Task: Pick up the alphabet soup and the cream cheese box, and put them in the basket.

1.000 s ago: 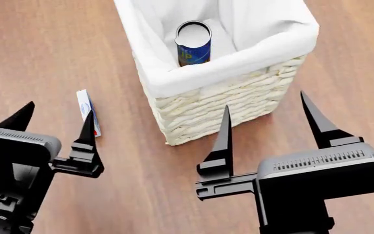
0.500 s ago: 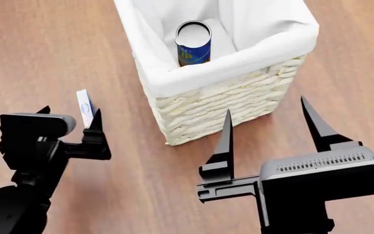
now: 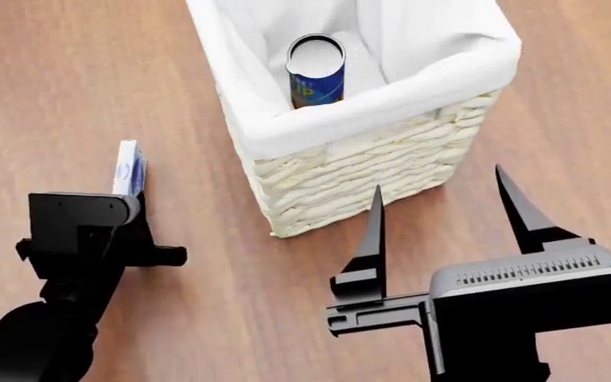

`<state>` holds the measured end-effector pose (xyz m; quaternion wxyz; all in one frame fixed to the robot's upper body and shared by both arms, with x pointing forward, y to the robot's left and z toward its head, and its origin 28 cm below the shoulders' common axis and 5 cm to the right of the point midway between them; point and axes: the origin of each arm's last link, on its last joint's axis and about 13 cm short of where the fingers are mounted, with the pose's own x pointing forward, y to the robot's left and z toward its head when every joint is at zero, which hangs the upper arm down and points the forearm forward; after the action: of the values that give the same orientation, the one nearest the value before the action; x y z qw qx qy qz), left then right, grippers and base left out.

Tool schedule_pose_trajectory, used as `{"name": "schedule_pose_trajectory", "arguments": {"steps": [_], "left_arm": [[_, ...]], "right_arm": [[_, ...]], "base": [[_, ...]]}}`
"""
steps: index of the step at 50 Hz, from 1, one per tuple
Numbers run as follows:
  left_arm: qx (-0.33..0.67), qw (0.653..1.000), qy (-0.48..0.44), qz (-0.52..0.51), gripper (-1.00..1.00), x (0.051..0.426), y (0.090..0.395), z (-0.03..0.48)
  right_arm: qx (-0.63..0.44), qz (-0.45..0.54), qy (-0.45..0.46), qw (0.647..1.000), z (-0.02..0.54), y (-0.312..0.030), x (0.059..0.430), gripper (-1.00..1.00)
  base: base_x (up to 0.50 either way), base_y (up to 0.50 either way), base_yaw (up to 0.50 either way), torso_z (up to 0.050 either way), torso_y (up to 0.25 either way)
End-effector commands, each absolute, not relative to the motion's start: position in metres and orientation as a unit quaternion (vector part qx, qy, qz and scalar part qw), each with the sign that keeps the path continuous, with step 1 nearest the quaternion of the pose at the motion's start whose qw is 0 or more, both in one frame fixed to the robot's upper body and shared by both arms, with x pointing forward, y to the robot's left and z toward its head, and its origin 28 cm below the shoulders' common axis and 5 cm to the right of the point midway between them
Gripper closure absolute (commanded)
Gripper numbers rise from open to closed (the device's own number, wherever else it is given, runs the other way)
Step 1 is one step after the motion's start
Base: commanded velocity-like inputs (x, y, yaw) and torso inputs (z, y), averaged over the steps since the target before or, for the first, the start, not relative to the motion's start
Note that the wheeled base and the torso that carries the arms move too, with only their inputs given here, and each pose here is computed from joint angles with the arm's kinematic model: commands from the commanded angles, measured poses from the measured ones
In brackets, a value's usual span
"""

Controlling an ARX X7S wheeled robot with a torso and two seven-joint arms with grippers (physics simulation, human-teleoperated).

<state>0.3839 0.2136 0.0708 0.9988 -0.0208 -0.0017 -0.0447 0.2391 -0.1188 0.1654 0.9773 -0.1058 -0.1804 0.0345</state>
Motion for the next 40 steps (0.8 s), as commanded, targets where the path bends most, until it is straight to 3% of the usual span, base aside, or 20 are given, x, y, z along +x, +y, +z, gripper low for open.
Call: {"name": "schedule_pose_trajectory", "arguments": {"steps": [1, 10, 29, 40], "left_arm": [[-0.023, 0.999, 0.009, -0.040, 1.00, 0.383, 0.216, 0.067], [0.002, 0.999, -0.020, -0.039, 1.00, 0.380, 0.218, 0.085], [0.074, 0.957, -0.266, -0.093, 1.00, 0.329, 0.237, 0.288], [0.092, 0.940, -0.276, -0.178, 1.00, 0.346, 0.227, 0.334]], "right_arm": [[-0.102, 0.035, -0.177, 0.978, 0.164, -0.119, 0.239, -1.00], [-0.101, 0.038, -0.174, 0.979, 0.162, -0.118, 0.238, -1.00], [-0.096, 0.046, -0.174, 0.979, 0.161, -0.115, 0.237, -1.00], [-0.097, 0.047, -0.175, 0.979, 0.163, -0.115, 0.234, -1.00]], "base": [[0.00, 0.00, 0.00, 0.000, 0.000], [0.00, 0.00, 0.00, 0.000, 0.000], [0.00, 0.00, 0.00, 0.000, 0.001], [0.00, 0.00, 0.00, 0.000, 0.000]]}}
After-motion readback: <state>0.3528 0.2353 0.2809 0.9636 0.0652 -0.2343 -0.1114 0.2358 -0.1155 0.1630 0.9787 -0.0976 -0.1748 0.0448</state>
